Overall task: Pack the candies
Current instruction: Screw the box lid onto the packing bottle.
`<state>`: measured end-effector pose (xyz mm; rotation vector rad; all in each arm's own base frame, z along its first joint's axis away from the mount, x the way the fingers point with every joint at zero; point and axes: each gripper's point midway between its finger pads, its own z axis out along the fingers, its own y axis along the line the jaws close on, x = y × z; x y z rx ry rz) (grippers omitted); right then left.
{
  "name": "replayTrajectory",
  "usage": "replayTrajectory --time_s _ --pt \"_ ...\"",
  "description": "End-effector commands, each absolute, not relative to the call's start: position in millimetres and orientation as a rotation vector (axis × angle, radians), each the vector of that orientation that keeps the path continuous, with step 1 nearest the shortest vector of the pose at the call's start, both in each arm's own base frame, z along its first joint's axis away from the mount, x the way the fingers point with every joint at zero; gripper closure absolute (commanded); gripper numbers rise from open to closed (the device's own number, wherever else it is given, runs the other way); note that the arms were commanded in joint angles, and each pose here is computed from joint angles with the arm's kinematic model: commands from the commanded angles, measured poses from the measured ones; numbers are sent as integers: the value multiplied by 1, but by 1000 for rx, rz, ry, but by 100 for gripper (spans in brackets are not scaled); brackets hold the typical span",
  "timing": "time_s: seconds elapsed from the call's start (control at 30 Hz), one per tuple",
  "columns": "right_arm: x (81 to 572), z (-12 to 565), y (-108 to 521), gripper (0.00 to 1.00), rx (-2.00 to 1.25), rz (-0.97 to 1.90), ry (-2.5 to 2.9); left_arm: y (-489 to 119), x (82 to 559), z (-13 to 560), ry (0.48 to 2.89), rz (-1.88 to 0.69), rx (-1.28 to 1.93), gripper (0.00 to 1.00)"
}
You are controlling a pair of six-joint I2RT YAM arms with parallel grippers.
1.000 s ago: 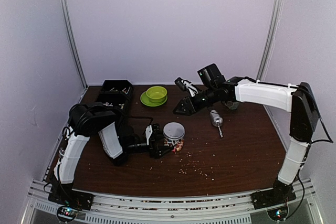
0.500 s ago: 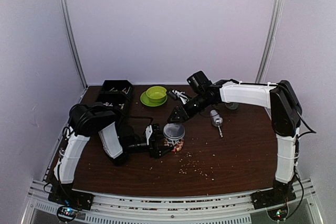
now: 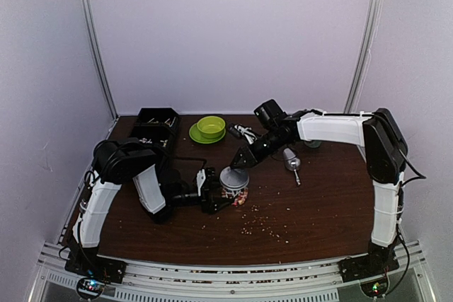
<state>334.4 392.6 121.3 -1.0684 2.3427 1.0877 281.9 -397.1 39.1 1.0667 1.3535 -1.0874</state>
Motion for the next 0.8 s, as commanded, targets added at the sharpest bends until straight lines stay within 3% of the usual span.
replayTrajectory --time_s 0.0,0.37,0.77 --pt "324 125 384 83 -1072 1069 2347 -392 282 16 1449 -1111 1042 25" --pt "302 109 350 90 -976 986 2432 -388 290 16 1474 -1086 1001 25" --pt "256 110 345 91 -1044 982 2429 -386 292 14 1487 -1084 989 25"
